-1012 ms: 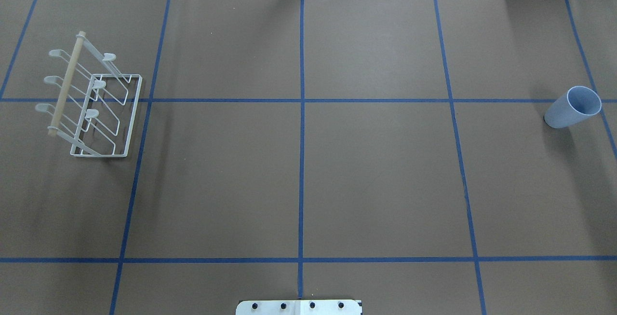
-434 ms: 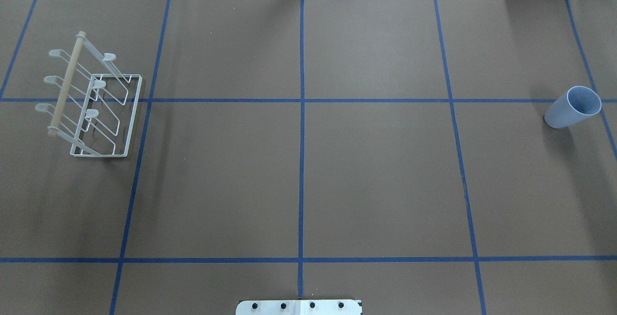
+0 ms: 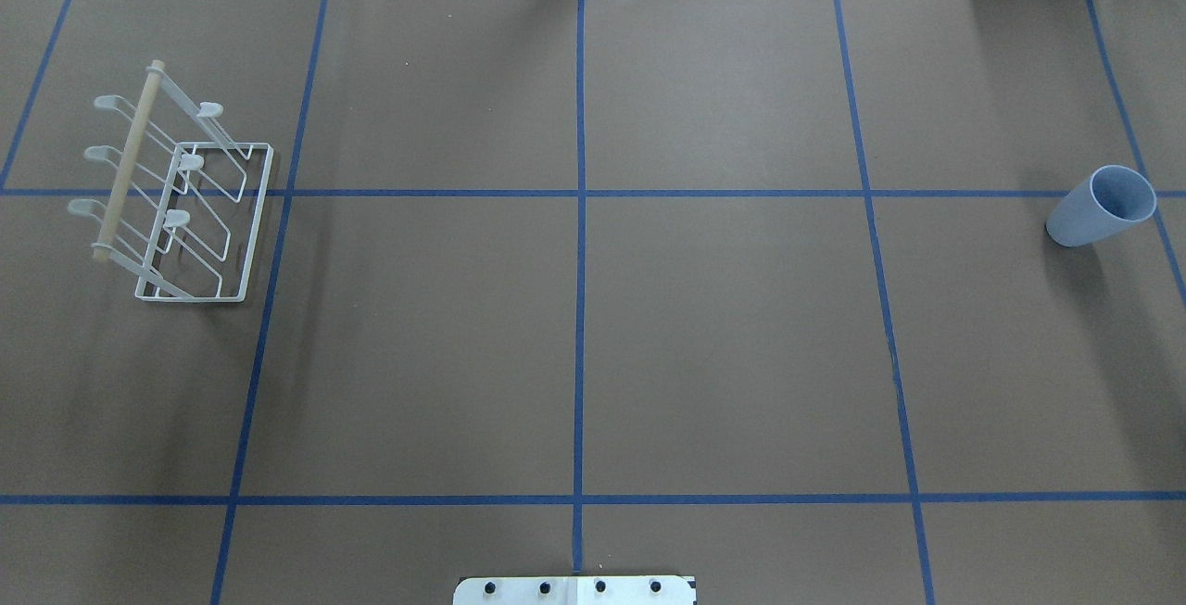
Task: Hang cup on cup holder
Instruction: 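Move the right gripper above the light blue cup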
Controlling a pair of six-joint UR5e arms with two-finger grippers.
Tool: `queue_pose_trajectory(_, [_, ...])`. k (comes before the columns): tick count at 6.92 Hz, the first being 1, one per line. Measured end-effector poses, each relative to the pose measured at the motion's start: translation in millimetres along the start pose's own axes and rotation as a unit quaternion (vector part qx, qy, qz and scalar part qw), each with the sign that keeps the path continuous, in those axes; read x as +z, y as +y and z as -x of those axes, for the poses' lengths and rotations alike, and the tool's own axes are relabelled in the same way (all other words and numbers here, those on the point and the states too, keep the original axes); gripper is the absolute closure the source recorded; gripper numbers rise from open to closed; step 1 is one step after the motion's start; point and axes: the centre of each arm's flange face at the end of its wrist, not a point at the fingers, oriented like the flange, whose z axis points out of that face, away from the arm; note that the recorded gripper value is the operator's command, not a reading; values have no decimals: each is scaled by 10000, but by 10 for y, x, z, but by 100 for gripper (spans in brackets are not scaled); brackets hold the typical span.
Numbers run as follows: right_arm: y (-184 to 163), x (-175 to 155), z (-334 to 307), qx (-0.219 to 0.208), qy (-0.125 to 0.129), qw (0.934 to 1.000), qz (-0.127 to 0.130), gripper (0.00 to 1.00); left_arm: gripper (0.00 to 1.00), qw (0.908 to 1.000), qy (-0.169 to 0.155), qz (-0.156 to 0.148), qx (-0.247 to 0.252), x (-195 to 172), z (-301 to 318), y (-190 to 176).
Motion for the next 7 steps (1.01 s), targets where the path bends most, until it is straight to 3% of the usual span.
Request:
queue_pose_trajectory(2, [-350, 7, 341, -298, -49, 9995, 8, 0, 1, 9994, 50, -245, 225, -240, -224, -22])
queue_pose_trajectory(4, [-474, 192, 449, -558, -89, 9984, -43, 0, 1, 9984, 381, -281, 308, -330, -378, -15])
queue_pose_trajectory(7, [-493, 452, 495, -684, -636, 9956, 11, 0, 1, 9973, 563, -300, 357, -386, -464, -14])
